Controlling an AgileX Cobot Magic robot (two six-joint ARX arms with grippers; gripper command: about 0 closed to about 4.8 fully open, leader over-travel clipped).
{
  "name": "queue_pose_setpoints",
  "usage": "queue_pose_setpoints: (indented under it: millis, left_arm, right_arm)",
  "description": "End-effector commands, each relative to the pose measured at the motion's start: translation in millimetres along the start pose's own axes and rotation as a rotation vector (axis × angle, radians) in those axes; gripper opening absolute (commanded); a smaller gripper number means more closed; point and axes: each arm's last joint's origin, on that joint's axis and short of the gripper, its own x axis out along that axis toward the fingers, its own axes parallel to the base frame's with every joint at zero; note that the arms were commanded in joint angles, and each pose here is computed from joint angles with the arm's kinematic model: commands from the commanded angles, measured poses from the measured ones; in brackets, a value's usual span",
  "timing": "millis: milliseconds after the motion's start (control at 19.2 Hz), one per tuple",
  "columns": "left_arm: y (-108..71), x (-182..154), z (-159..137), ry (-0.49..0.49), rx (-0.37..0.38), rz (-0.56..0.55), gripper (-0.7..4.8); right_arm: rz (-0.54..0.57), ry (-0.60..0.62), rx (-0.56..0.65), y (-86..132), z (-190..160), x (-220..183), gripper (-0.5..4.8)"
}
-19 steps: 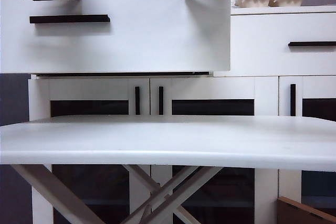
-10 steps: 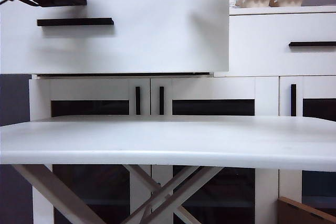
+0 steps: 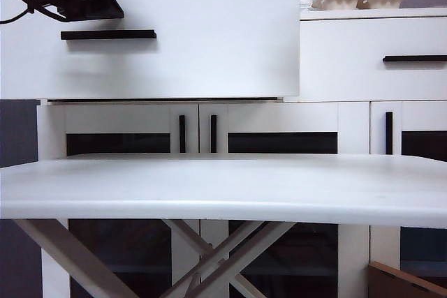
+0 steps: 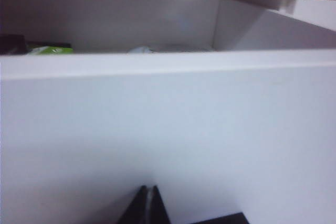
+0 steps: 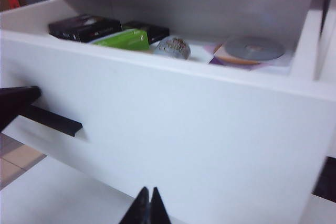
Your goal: Pick up a can of beer from the white table, open the left drawer, place the beer inside the drawer, and finally close the drawer.
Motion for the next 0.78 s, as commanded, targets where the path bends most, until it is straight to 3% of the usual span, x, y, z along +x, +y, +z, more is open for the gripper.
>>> queue_pose_setpoints:
  millis: [52,417,781]
  left_arm:
    - [5.3,12,7,-0.043,0.0,0.014,-0.06]
    - [9.6,43,22,-0.077,0.003,0.003,-0.06]
    - [12.8,68,12,-0.055,-0.024,0.007,-0.06]
  right_arm:
    - [0.012,-0.008,-0.001,0,6,-6,-0.05]
    - [0.013,-0.008,-0.001,0,7,-7,-0.05]
    - [0.062,-0.01,0.0,1,9,-10,-0.05]
